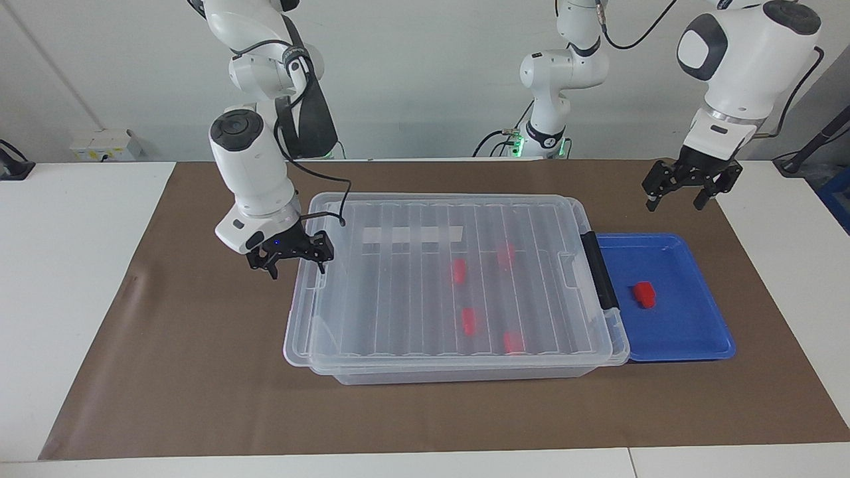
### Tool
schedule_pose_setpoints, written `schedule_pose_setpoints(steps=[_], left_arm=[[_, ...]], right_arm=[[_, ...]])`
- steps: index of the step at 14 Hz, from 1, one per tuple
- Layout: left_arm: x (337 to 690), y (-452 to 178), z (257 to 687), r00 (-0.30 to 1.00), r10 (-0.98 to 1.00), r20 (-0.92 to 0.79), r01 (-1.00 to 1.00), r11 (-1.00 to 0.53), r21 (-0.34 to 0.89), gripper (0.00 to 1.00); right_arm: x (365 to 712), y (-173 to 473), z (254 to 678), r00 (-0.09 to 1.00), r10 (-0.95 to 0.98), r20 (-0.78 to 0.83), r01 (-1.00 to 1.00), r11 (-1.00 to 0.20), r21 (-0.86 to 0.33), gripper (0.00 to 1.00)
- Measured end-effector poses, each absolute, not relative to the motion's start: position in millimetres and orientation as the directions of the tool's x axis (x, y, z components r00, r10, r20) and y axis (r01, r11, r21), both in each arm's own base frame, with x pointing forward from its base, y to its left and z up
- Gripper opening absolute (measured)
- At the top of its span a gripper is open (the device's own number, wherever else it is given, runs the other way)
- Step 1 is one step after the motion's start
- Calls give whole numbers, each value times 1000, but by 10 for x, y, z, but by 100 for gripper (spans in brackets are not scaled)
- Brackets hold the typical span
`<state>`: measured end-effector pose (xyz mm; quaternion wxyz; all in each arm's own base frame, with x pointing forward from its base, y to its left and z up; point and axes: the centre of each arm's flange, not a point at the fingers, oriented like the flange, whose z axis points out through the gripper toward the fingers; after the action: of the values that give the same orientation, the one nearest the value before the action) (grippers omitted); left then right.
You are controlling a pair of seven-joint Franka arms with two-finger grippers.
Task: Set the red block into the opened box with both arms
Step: 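Reach the red block with the left gripper while the right gripper grips the lid, then slide the lid open with the right gripper while the left gripper grasps the block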
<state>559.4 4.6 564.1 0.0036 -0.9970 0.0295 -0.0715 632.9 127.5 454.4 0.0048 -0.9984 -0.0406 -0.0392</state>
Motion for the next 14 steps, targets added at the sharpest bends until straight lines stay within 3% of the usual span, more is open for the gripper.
schedule_pose_setpoints(steps=[14], left_arm=[[5624,516,3921,984,2,181,5,-1000,-18,100]], right_arm=[[6419,785,4547,995,54,85,46,-995,86,100]])
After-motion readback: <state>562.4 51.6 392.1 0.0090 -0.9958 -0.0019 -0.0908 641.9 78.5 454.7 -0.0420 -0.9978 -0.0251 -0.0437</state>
